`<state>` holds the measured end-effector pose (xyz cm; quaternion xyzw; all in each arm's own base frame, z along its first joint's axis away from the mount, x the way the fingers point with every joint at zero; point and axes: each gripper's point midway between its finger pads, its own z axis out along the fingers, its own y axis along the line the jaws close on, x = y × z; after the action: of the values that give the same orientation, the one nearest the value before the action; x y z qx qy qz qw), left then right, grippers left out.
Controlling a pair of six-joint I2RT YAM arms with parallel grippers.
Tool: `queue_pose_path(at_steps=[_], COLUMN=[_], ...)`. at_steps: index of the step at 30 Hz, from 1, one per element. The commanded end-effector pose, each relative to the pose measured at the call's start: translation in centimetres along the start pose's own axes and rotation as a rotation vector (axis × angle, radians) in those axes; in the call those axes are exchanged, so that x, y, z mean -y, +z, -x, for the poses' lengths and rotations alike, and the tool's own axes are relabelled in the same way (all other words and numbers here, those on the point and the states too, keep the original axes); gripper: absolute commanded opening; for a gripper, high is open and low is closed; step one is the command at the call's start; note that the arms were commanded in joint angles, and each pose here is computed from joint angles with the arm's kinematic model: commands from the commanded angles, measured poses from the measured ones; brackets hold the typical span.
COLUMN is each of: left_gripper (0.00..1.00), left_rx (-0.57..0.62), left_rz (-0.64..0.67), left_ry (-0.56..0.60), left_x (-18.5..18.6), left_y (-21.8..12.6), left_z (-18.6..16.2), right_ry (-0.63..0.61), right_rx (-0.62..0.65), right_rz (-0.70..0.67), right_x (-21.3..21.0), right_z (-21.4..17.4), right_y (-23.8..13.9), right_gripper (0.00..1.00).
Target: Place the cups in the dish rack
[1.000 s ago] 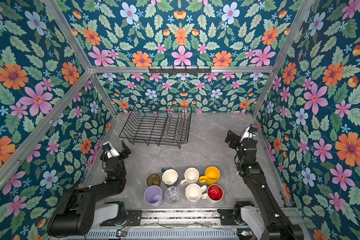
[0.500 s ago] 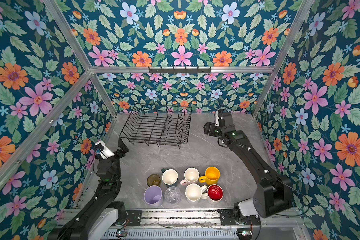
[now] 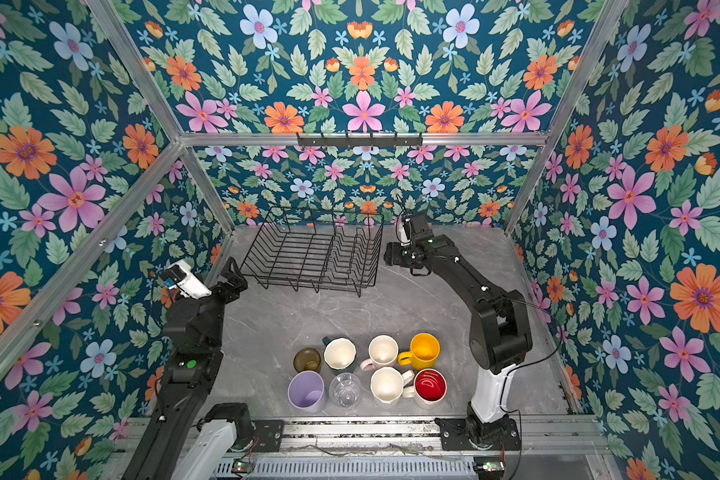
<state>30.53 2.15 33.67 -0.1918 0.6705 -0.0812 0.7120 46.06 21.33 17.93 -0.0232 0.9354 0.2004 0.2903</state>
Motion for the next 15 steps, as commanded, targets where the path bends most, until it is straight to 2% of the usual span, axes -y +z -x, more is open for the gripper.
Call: queue_pose_path(at_steps=[1, 4, 7, 11, 15], left_gripper=[1.0, 1.0, 1.0, 1.0, 1.0], left_rx=[-0.093, -0.068, -0.059, -0.066, -0.029], left_rz=[-0.037, -0.066, -0.073, -0.014, 0.042], left_ry=[0.008, 0.015, 0.056, 0.136, 0.162], left_x=[1.3, 2.5, 3.0, 2.1, 0.5], left_y=[-0.2, -0.3, 0.1, 0.6, 0.7], left_z=[0.1, 2.4, 3.2, 3.3, 2.3], right_ry=[-0.03, -0.044, -0.053, -0.051, -0.052], right_rx=[-0.028, -0.043, -0.053, -0.059, -0.059], right_rz=[0.015, 0.029, 0.02, 0.006, -0.004], right_x=[-0.8, -1.5, -1.6, -1.3, -1.1], right_z=[-0.2, -0.2, -0.1, 0.0, 0.3], right_y=[1.1, 2.3, 3.6, 5.1, 6.1], right_gripper=[0.72, 0.71, 0.7, 0.67, 0.64])
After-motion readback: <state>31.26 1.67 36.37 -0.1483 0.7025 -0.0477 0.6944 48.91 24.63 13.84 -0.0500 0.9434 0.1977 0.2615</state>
